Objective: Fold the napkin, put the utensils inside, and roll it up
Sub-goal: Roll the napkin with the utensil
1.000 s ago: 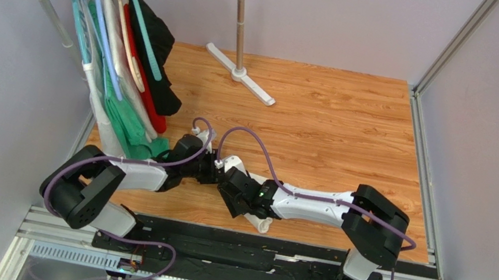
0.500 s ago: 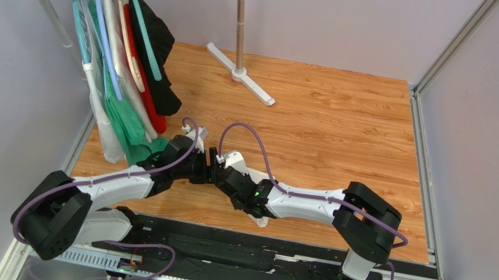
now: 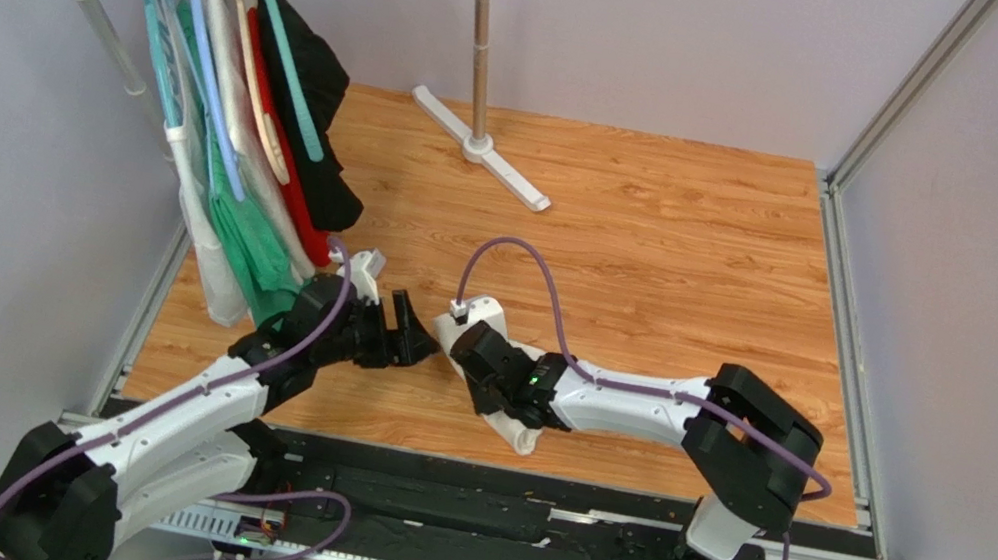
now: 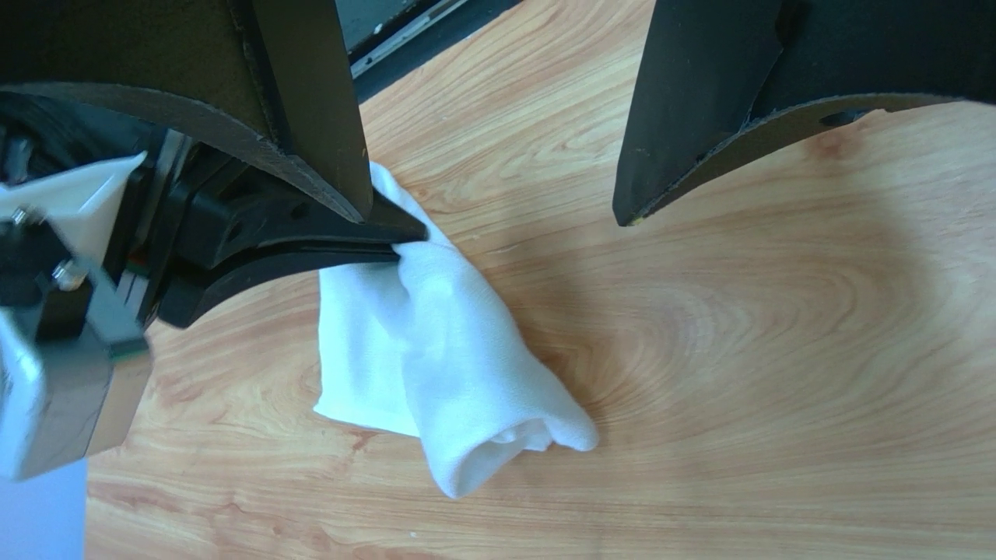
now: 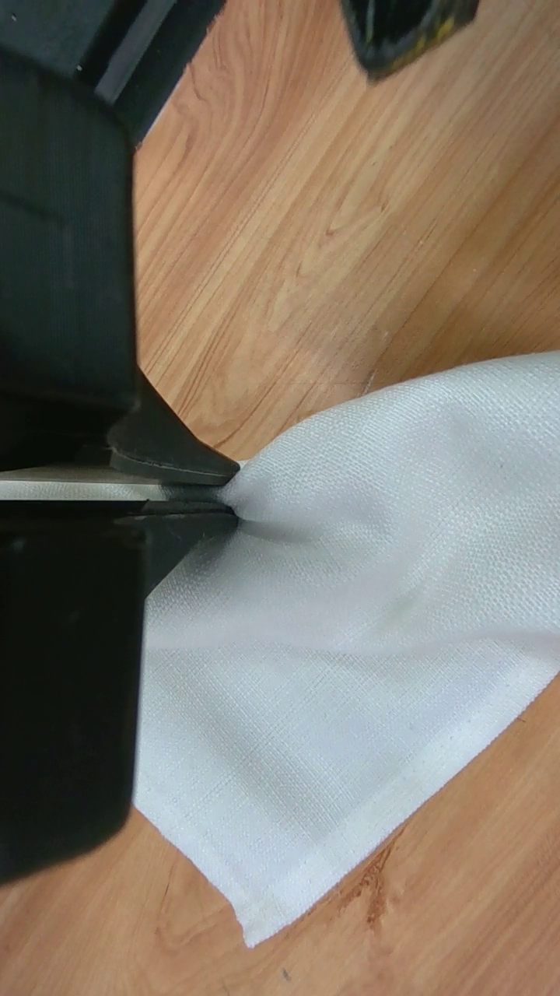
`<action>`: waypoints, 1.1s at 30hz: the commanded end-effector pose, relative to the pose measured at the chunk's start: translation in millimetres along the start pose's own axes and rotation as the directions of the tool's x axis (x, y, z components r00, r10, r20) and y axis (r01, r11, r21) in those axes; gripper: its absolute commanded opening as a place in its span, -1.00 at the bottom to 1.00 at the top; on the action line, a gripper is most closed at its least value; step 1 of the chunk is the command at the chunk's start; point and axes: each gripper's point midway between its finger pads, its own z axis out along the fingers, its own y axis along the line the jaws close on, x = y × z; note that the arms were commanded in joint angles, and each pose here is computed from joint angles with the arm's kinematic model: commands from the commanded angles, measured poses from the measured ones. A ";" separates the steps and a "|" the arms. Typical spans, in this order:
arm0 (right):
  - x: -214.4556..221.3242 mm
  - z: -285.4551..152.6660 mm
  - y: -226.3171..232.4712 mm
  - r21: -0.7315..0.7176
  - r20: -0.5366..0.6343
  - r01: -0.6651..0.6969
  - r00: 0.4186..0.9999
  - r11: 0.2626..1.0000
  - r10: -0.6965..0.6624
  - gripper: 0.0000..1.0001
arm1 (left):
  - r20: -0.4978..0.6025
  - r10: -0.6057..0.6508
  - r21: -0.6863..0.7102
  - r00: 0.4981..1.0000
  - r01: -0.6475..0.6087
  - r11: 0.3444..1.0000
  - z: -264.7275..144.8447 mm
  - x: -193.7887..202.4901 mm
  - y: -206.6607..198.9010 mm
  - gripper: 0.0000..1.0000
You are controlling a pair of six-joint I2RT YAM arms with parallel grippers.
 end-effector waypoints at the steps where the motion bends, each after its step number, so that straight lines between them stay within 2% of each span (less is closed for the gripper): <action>1: 46.1 -6.3 6.5 -0.120 -0.183 -0.052 0.983 0.991 0.029 -1.00 | -0.029 0.012 -0.046 1.000 -0.013 0.999 -7.4 12.3 18.5 0.69; 7: 23.7 -29.9 25.7 -0.319 -0.215 -0.137 0.974 0.938 0.070 -1.00 | -0.040 0.031 -0.024 0.999 -0.032 0.999 -14.0 18.5 17.7 0.69; 19: 3.7 -28.4 11.8 -0.445 -0.304 -0.253 0.945 0.859 0.121 -1.00 | -0.058 0.051 0.050 0.997 -0.049 0.998 -10.6 20.2 5.6 0.69; 33: -8.8 -13.9 9.3 -0.518 -0.381 -0.339 0.913 0.785 0.143 -1.00 | -0.076 0.095 0.125 0.993 -0.085 0.988 -2.2 18.2 -7.5 0.67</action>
